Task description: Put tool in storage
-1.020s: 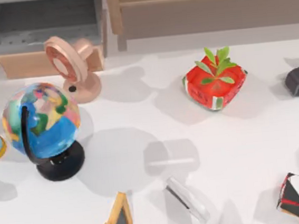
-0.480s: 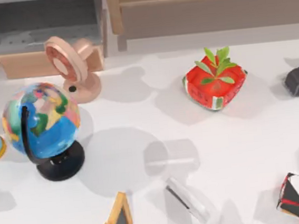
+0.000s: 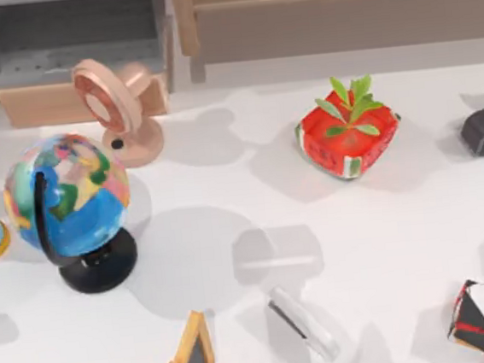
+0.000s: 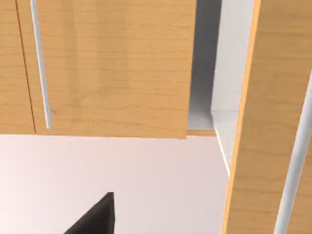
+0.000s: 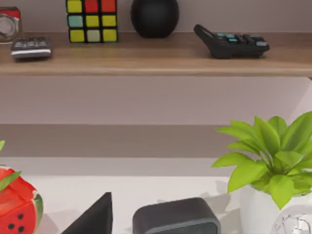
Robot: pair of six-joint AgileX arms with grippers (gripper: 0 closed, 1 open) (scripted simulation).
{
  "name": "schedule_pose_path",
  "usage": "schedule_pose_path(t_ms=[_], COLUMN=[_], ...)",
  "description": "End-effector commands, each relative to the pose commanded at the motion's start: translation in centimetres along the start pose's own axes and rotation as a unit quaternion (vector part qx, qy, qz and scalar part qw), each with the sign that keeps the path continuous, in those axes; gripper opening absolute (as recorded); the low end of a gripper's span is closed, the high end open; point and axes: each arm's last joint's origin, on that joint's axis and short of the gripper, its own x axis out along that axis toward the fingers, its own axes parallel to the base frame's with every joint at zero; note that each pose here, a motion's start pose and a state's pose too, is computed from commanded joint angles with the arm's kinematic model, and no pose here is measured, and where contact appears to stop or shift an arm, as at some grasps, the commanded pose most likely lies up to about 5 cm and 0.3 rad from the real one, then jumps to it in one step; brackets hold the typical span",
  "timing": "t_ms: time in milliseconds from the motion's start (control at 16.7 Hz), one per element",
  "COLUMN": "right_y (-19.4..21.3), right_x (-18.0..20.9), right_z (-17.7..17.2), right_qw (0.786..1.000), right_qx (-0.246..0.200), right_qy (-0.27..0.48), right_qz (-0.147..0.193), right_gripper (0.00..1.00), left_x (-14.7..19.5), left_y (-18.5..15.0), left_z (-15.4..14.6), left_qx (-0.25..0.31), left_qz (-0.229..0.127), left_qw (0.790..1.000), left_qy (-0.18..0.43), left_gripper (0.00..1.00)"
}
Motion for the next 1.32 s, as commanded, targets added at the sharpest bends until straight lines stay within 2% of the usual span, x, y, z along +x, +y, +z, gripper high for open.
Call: schedule_pose_path(t_ms=[180, 360, 540, 720, 840, 960, 1140, 1320], right_y=[0.0, 0.0, 0.0, 0.0, 0.0, 0.0, 0.0, 0.0], right_x=[0.0, 0.0, 0.0, 0.0, 0.0, 0.0, 0.0, 0.0], right_z=[0.0, 0.0, 0.0, 0.0, 0.0, 0.0, 0.0, 0.0], right_qw=[1.0, 1.0, 1.0, 1.0, 1.0, 1.0, 1.0, 1.0], right_qx=[0.0, 0.0, 0.0, 0.0, 0.0, 0.0, 0.0, 0.0], right_qy=[0.0, 0.0, 0.0, 0.0, 0.0, 0.0, 0.0, 0.0], right_qz=[0.0, 0.0, 0.0, 0.0, 0.0, 0.0, 0.0, 0.0], right_gripper=[1.0, 1.0, 1.0, 1.0, 1.0, 1.0, 1.0, 1.0], left_x=[0.5, 2.2, 5.6, 10.0, 12.8, 15.1, 16.7, 15.6], left_y=[3.2, 6.9, 10.4, 13.4, 14.9, 16.0, 16.6, 15.9], left_z=[-2.2, -3.3, -2.2, 1.6, 5.8, 11.0, 20.2, 29.8], left_qx=[-0.03, -0.108, -0.239, -0.405, -0.521, -0.627, -0.748, -0.805], left_qz=[0.042, 0.082, 0.1, 0.075, 0.03, -0.035, -0.155, -0.272], left_qw=[0.997, 0.987, 0.963, 0.91, 0.853, 0.778, 0.644, 0.511], left_qy=[0.06, 0.091, 0.08, 0.046, 0.024, 0.014, 0.042, 0.129], left_gripper=[1.0, 1.0, 1.0, 1.0, 1.0, 1.0, 1.0, 1.0])
